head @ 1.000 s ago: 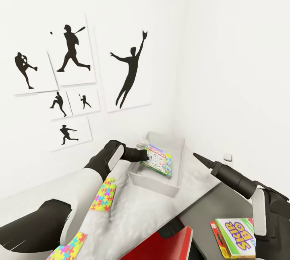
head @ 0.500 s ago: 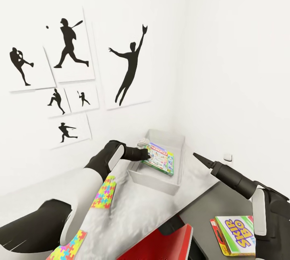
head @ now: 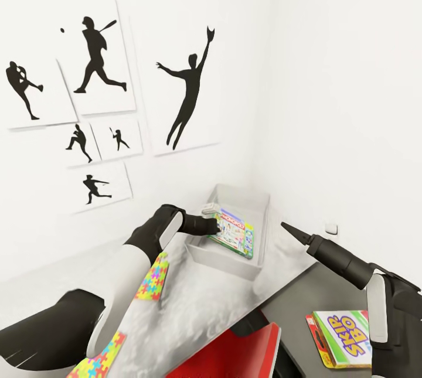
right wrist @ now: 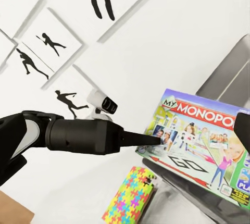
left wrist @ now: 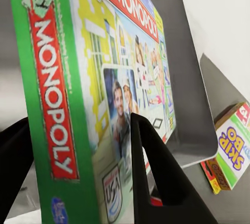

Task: Put all the toys in the child's room - the three board games (two on the bed and one on the table), the two jigsaw puzzles on the table, and the tennis ball on the table - inside the toy box on the table in the child's room.

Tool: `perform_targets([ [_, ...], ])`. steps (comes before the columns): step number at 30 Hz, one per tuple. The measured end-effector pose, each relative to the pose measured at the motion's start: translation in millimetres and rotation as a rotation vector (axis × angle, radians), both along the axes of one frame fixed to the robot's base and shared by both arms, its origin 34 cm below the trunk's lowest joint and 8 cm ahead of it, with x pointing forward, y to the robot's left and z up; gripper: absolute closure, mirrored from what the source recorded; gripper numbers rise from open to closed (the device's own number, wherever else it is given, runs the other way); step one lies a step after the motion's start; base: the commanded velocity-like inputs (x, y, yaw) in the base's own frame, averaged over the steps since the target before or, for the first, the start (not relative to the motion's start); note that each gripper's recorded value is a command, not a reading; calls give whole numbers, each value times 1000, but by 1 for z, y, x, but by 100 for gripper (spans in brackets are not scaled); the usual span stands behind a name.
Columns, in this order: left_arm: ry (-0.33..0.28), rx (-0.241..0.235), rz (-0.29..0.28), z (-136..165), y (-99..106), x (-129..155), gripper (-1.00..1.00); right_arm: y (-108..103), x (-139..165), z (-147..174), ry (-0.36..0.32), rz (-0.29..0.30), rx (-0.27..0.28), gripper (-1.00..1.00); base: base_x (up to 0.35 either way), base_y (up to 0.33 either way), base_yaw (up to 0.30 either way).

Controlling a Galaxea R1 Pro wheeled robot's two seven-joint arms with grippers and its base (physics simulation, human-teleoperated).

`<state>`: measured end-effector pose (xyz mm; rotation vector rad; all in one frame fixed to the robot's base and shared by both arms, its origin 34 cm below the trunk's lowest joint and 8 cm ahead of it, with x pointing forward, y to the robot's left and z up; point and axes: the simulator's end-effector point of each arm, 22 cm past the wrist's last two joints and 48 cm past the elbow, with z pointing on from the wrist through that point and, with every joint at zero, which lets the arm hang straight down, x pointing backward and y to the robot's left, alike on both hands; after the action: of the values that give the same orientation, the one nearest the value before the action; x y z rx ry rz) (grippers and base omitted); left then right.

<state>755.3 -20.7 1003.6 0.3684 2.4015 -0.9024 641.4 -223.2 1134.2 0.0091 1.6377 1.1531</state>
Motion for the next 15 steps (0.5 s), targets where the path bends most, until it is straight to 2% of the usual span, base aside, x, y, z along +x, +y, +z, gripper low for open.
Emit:
perform_targets([
  [15, 4, -9, -3, -12, -2, 3, 100, 0, 4, -12, 24, 0, 1, -100, 0, 0, 0],
])
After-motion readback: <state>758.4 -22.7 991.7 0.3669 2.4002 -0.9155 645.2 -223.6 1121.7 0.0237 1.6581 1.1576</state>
